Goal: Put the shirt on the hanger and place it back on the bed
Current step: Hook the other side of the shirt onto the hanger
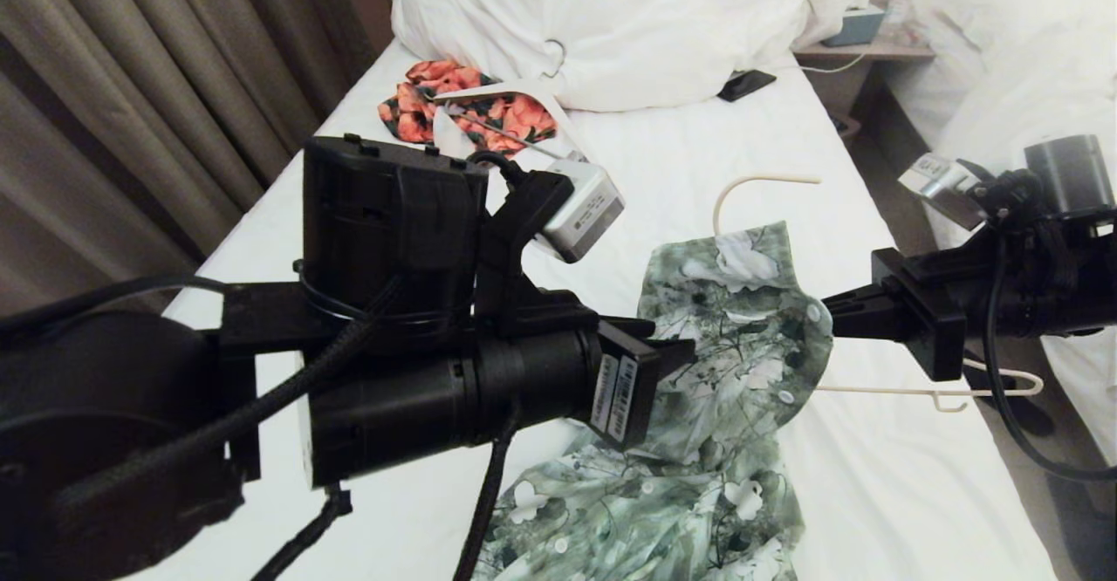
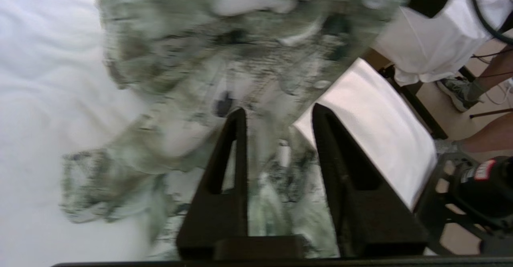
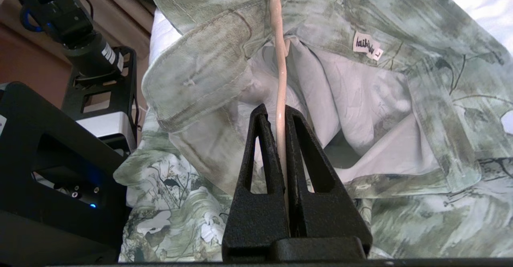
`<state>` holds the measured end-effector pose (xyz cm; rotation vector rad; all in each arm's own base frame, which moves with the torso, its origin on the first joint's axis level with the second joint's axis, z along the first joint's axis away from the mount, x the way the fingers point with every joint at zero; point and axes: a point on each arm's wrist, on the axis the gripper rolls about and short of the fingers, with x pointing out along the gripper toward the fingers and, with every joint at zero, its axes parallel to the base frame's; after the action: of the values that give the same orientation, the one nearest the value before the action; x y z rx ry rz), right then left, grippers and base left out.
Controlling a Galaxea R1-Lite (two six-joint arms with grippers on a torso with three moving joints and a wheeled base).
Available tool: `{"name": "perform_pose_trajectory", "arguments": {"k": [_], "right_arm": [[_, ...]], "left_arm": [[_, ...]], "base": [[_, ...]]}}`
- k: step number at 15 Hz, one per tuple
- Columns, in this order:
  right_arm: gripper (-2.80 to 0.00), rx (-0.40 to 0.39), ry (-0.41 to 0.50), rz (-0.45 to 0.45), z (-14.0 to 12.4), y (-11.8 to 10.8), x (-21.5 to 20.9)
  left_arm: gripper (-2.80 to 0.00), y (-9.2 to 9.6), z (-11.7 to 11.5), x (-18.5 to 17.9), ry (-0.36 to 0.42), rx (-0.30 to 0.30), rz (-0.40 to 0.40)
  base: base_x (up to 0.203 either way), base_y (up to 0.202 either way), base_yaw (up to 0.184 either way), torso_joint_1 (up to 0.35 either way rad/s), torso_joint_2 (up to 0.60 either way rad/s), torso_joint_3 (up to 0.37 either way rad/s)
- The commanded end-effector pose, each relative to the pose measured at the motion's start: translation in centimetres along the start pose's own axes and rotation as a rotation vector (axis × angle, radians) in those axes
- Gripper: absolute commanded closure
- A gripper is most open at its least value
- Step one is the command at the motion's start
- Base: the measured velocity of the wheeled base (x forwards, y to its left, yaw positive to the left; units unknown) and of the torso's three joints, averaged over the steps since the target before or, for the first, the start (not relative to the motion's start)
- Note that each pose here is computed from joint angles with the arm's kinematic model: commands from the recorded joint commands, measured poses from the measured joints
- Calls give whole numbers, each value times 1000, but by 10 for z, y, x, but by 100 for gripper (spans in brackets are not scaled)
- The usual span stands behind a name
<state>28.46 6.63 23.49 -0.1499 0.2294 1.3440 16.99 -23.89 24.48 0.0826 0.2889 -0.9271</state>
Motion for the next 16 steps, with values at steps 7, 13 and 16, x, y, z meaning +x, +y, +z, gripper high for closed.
{"name": "perform_pose_trajectory", "arguments": {"k": [7,13,16], "right_arm": [[0,-3,-4,6,1,-1,0],[0,4,-4,7,0,-3,1],[0,8,-3,7,0,-7,3]], "left_arm": [[0,55,-3,2,20,13,-57],[0,69,-1,18,23,42,-104],[0,81,1,19,15,46,-125]], "base": [[0,0,0,0,0,0],[0,0,0,0,0,0],[0,0,0,0,0,0]]}}
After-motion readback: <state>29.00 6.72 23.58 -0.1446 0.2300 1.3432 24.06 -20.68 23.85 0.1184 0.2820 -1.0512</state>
